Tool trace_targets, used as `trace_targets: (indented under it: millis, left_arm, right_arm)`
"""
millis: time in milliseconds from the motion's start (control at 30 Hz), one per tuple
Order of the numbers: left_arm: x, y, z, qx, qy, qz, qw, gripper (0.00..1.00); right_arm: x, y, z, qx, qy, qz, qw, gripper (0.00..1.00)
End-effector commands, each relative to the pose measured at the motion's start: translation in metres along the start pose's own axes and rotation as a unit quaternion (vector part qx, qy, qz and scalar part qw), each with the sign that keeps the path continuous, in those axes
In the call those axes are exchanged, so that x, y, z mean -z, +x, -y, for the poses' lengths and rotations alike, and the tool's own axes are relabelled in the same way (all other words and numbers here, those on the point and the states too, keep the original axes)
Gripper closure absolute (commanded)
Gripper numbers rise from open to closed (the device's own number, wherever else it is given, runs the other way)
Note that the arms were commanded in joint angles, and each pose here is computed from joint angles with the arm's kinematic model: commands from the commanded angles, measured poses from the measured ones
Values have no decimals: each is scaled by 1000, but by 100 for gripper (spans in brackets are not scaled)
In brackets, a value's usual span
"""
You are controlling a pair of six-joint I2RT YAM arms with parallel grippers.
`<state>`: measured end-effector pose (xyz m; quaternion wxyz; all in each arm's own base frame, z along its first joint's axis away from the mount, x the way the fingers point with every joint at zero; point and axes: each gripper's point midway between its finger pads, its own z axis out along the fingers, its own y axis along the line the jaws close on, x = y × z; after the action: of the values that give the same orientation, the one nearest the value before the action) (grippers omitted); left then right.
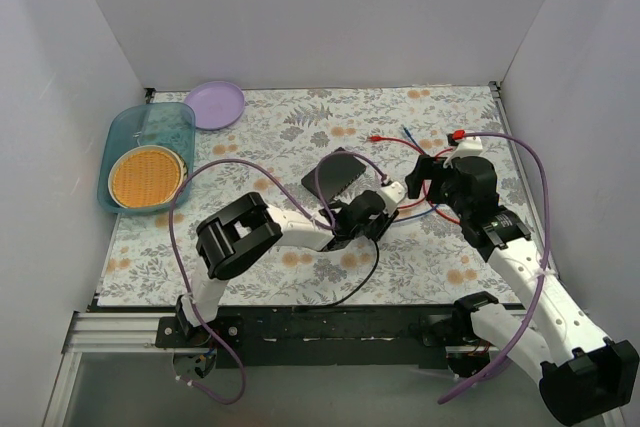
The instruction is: Insert the plug into the switch port
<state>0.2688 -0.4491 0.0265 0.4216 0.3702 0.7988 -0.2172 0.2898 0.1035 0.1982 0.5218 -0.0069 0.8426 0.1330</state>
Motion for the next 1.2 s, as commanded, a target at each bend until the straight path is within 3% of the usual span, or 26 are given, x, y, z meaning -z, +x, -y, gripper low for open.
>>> trace_targets:
  millis: [0, 167, 433, 700, 933, 1167]
  left_arm:
    - [-8, 54, -14, -29, -41, -71, 996, 73]
    - [-4, 35, -15, -33, -48, -70, 996, 100]
    - [16, -48, -7, -40, -39, -20, 998, 100]
    - [65, -105, 9, -17, 38, 18, 999, 100]
    - [121, -121, 11, 26, 173, 23, 984, 100]
    - [148, -109, -5, 50, 199, -2, 979, 100]
  right_arm:
    - [6, -21, -5, -1, -13, 30, 999, 7]
    - [10, -23, -4, 3, -13, 37, 999, 7]
    - [19, -37, -12, 18, -35, 53, 998, 7]
    - [29, -50, -30, 38, -86, 72, 993, 7]
    - [45, -53, -69, 90, -205, 86, 971, 8]
    - [63, -57, -92, 120, -276, 106, 948, 10]
